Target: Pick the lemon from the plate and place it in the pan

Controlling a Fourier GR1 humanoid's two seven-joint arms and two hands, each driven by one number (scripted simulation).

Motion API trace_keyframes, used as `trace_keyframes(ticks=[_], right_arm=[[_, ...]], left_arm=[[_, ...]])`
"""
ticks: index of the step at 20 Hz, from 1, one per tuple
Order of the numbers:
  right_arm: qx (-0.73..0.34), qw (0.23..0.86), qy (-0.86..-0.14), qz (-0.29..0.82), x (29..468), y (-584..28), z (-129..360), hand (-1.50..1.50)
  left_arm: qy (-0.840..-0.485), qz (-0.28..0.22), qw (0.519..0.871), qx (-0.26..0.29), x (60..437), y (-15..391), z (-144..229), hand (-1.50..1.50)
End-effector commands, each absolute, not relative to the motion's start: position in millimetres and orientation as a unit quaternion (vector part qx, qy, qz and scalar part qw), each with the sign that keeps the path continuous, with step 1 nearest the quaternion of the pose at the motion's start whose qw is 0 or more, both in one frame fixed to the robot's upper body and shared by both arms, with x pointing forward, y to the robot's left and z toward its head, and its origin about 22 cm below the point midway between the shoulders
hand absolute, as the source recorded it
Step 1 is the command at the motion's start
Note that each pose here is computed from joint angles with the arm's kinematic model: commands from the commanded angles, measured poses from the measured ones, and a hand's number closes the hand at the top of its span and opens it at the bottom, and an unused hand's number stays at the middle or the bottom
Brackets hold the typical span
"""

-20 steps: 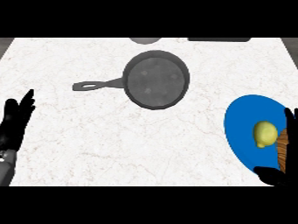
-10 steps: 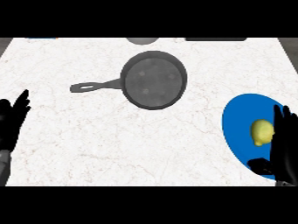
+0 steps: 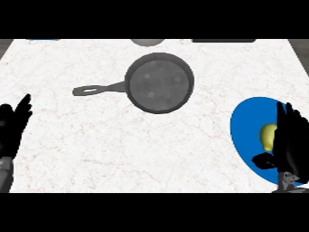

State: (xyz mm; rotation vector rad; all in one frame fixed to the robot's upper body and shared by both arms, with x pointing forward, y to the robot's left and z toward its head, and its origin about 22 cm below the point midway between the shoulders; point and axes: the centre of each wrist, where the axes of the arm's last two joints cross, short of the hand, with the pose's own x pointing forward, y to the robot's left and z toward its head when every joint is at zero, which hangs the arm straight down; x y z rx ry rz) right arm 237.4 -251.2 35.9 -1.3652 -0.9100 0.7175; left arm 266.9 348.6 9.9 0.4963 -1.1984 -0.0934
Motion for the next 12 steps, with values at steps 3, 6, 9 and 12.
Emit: trace_keyframes(ticks=[3, 6, 9, 12], right_arm=[[-0.589, 0.627, -0.402, 0.314, 237.4, -256.2, 30.4, -1.5], [-0.593, 0.629, -0.388, 0.321, 233.0, -267.2, 28.9, -1.5], [-0.59, 0.638, -0.387, 0.31, 248.5, -246.7, 22.6, -1.5], [-0.599, 0.641, -0.366, 0.312, 249.6, -265.3, 8.6, -1.5]], left_arm=[[-0.561, -0.043, 0.795, 0.229, 271.8, 357.5, 8.1, 0.0], [-0.559, -0.046, 0.794, 0.237, 251.6, 351.9, 16.2, 0.0], [-0.558, -0.044, 0.797, 0.226, 274.7, 350.9, 12.8, 0.0], [-0.563, -0.047, 0.793, 0.227, 268.1, 356.6, 27.1, 0.0]])
